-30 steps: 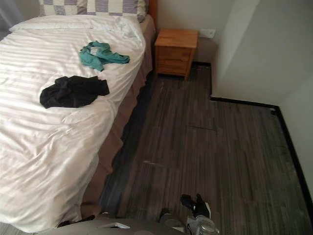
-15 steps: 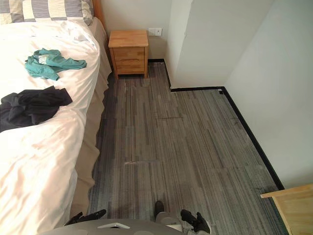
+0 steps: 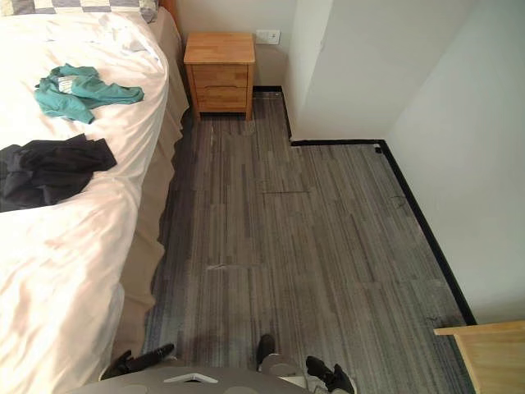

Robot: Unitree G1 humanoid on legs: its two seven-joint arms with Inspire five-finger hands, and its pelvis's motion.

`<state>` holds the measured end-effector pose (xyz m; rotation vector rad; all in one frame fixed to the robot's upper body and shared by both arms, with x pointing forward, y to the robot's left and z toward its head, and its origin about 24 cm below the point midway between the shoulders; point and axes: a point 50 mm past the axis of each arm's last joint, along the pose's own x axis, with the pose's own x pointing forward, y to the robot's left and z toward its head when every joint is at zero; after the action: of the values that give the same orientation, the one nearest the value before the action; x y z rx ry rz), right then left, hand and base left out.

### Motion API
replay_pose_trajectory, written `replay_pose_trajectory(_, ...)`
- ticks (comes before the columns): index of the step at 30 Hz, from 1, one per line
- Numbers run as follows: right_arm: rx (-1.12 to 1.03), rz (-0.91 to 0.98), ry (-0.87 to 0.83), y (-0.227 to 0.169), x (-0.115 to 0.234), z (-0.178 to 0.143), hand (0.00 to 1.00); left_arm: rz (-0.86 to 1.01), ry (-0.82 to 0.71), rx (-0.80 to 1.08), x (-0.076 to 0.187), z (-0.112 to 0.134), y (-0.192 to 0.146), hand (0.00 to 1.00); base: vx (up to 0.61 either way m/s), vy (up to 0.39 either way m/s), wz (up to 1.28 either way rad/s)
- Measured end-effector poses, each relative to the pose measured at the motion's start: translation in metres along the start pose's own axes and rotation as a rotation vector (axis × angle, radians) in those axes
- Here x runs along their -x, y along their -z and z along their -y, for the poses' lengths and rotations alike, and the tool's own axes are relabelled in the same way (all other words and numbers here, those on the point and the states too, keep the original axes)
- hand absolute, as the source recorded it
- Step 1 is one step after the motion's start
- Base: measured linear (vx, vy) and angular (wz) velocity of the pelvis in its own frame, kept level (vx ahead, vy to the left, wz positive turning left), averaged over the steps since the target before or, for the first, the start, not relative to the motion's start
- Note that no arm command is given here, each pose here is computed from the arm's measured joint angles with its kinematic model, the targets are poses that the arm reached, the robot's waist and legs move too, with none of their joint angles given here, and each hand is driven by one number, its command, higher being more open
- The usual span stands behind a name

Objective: Tidy up the quilt and then pick up the clothes from the bed and put them into the laundry hamper

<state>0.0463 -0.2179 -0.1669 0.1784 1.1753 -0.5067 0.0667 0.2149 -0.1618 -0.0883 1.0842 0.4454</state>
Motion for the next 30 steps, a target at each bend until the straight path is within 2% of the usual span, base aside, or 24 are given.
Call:
replay_pose_trajectory(7,0.075,0.079,-0.017,-0.021,-0.003,-0.004,1.00,0.056,0.000,0.016,0.000,0.007,-0.010,1.00,0.24,0.031,-0.59)
replay_pose_trajectory(12,0.091,0.030,-0.003,0.002,0.002,-0.003,1.00,0.052,-0.026,0.041,-0.001,0.000,-0.011,1.00,0.41,0.168,-0.37)
replay_pose_trajectory(14,0.081,0.014,-0.019,0.010,0.005,-0.011,1.00,0.089,-0.053,0.035,-0.003,-0.008,-0.022,1.00,0.41,0.082,-0.20)
replay_pose_trajectory(18,0.094,-0.005,-0.024,0.017,0.006,-0.010,1.00,0.062,-0.079,0.018,-0.003,-0.015,-0.017,1.00,0.39,0.101,-0.28)
replay_pose_trajectory(23,0.087,-0.005,-0.025,0.022,0.008,-0.006,1.00,0.048,-0.056,-0.113,-0.005,-0.017,-0.019,1.00,0.31,0.092,0.15)
replay_pose_trajectory(25,0.095,-0.001,-0.027,0.022,0.008,-0.006,1.00,0.065,-0.041,-0.140,-0.007,-0.009,-0.026,1.00,0.38,-0.038,0.86)
replay_pose_trajectory(30,0.196,0.031,-0.024,0.005,0.003,-0.004,1.00,0.162,0.074,-0.154,-0.008,0.043,-0.058,1.00,0.38,-0.175,0.83)
